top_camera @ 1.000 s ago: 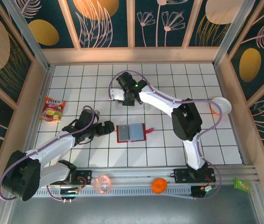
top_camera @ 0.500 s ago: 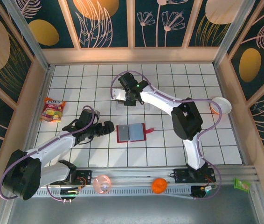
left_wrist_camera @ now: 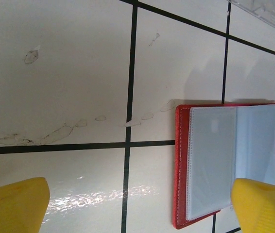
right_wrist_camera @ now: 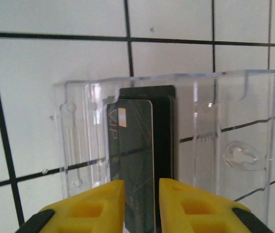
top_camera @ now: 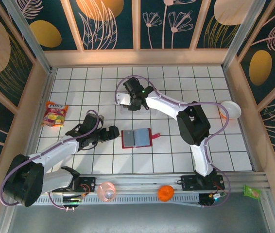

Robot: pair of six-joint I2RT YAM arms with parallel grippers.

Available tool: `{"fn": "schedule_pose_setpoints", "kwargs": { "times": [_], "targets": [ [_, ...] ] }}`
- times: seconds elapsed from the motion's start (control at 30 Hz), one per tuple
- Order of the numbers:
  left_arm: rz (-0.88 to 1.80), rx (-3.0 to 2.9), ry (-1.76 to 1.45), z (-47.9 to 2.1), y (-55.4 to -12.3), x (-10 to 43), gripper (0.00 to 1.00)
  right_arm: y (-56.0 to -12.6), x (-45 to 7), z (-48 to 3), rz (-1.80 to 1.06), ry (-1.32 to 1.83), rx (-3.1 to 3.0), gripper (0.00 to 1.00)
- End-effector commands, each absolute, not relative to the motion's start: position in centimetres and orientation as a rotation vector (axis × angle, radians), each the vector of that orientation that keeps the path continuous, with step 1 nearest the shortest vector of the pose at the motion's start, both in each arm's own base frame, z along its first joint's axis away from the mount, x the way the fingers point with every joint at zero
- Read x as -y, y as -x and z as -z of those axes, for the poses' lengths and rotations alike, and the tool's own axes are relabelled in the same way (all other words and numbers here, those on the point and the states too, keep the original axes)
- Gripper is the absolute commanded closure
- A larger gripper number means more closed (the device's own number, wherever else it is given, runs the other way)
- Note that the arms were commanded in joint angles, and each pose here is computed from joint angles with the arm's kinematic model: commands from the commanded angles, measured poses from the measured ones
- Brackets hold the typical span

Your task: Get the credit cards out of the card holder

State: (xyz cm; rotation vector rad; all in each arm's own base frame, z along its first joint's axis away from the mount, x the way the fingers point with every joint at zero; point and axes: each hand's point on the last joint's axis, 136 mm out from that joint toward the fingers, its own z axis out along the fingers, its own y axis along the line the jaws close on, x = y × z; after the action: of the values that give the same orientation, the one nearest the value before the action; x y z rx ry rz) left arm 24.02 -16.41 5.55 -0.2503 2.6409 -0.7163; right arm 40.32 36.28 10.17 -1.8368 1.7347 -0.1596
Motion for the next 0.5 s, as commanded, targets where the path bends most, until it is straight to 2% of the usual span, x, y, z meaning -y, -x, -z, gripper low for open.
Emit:
{"fn": "schedule_pose_setpoints", "kwargs": {
  "times": [0.0,0.23,0.37,0.47],
  "targets": [
    [0.736,-2.629,0.242,-6.0,-24.2,16.5,0.04,-42.7,-37.4,-12.7,0.176,1.692,-1.709,0.72],
    [0.743,-2.589,0.255,-6.6,-24.5,16.4,0.01,-43.9,-39.0,-17.8,0.042,1.441,-1.722,0.68],
    [0.735,-2.525,0.266,-7.8,-25.4,16.2,0.01,-43.0,-40.7,-22.8,-0.225,1.185,-1.756,0.66],
    [0.722,-2.482,0.284,-8.6,-25.9,15.8,0.01,-42.1,-40.6,-24.7,-0.393,0.997,-1.825,0.65]
  ]
}}
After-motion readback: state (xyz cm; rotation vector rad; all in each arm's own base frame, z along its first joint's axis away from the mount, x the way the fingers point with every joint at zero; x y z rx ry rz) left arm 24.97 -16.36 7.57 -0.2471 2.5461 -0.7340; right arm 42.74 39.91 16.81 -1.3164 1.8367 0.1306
